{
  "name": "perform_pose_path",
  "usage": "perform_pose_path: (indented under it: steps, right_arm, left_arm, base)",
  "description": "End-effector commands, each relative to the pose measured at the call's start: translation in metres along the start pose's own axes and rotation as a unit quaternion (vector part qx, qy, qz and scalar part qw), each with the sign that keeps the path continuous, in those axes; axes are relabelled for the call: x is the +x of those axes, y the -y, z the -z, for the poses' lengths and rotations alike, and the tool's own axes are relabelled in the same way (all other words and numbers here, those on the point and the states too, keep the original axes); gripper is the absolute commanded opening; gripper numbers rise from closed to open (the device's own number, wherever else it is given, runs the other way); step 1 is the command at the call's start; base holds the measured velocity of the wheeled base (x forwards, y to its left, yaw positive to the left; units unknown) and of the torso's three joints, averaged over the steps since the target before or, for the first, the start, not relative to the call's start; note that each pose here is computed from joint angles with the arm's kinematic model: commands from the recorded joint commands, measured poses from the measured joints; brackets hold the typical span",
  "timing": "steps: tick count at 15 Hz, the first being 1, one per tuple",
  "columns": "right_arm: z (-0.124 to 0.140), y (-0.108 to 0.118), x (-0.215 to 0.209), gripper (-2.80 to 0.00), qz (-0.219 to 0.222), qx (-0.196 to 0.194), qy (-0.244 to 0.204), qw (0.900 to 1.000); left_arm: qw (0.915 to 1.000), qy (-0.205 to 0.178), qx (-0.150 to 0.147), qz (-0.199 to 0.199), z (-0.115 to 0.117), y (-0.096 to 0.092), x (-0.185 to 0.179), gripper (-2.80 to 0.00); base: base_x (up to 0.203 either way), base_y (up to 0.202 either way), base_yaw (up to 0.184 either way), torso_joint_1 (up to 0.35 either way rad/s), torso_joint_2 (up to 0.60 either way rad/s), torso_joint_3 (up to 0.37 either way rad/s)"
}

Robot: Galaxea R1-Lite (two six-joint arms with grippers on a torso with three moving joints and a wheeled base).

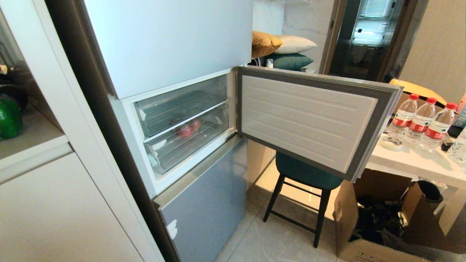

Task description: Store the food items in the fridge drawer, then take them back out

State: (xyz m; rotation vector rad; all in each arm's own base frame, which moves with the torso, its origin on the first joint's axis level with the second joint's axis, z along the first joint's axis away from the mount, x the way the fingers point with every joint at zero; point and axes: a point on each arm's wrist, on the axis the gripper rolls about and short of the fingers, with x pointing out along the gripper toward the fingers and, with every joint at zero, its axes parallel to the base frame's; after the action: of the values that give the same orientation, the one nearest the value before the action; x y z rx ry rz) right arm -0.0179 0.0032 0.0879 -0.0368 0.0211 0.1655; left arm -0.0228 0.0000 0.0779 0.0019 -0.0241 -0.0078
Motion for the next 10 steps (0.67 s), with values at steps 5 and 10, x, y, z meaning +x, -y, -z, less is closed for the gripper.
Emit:
perform_pose_path:
  steps: [5, 10]
  right_arm:
    - [0.0125, 0.0022, -0.0052, -2.8, 0.087, 0.037, 0.011, 0.995]
    - [0.0125, 0.0022, -0.0052, -2.8, 0.087, 0.037, 0.011, 0.995]
  left_arm:
    - [1.0, -0.005, 0.0, 0.0, 0.0029, 0.0, 0.0007, -2.8]
    - [1.0, -0.005, 0.0, 0.0, 0.0029, 0.0, 0.0007, -2.8]
  base:
    - [0.0, 0.0, 0.0, 0.0, 0.0, 0.0]
    - [0.0, 0.0, 0.0, 0.0, 0.0, 0.0]
